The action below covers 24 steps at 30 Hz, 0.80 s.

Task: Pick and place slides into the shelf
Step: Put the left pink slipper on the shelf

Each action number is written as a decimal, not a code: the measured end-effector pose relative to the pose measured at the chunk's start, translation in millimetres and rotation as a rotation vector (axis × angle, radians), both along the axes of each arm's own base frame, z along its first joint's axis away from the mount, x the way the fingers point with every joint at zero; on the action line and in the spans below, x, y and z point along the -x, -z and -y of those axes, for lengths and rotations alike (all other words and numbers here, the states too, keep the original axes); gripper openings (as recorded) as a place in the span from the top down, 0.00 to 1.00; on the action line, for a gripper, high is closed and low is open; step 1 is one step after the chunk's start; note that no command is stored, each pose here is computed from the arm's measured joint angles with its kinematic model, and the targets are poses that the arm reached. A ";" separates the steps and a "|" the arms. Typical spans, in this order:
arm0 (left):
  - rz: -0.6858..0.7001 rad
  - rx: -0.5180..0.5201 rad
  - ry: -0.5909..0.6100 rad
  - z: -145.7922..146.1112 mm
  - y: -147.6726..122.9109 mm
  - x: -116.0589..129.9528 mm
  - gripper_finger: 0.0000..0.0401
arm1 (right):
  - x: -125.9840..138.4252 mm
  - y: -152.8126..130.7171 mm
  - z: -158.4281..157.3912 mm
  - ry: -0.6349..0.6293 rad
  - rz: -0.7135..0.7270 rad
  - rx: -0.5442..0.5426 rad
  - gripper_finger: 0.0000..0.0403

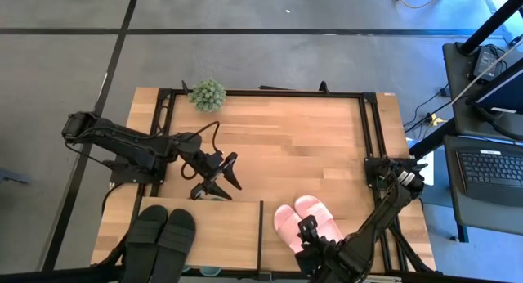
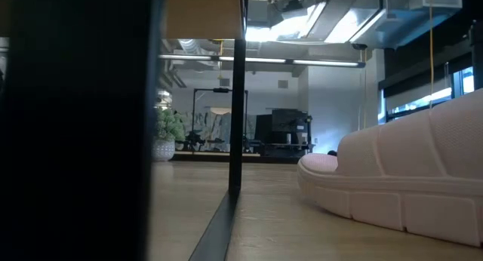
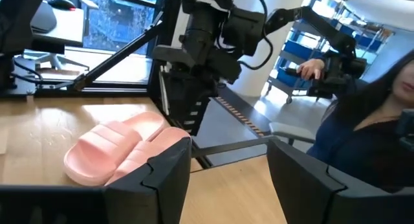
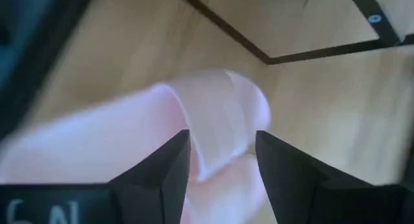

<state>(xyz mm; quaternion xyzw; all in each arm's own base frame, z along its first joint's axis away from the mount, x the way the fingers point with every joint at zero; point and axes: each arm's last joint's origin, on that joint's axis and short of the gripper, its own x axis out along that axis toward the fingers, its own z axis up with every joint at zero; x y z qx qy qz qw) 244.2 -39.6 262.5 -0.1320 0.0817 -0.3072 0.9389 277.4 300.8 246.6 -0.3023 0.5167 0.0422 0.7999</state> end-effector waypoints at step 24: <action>0.013 -0.019 0.001 0.0 0.1 0.0 0.51 | 3.8 27.6 -0.9 0.041 -0.099 -0.111 0.56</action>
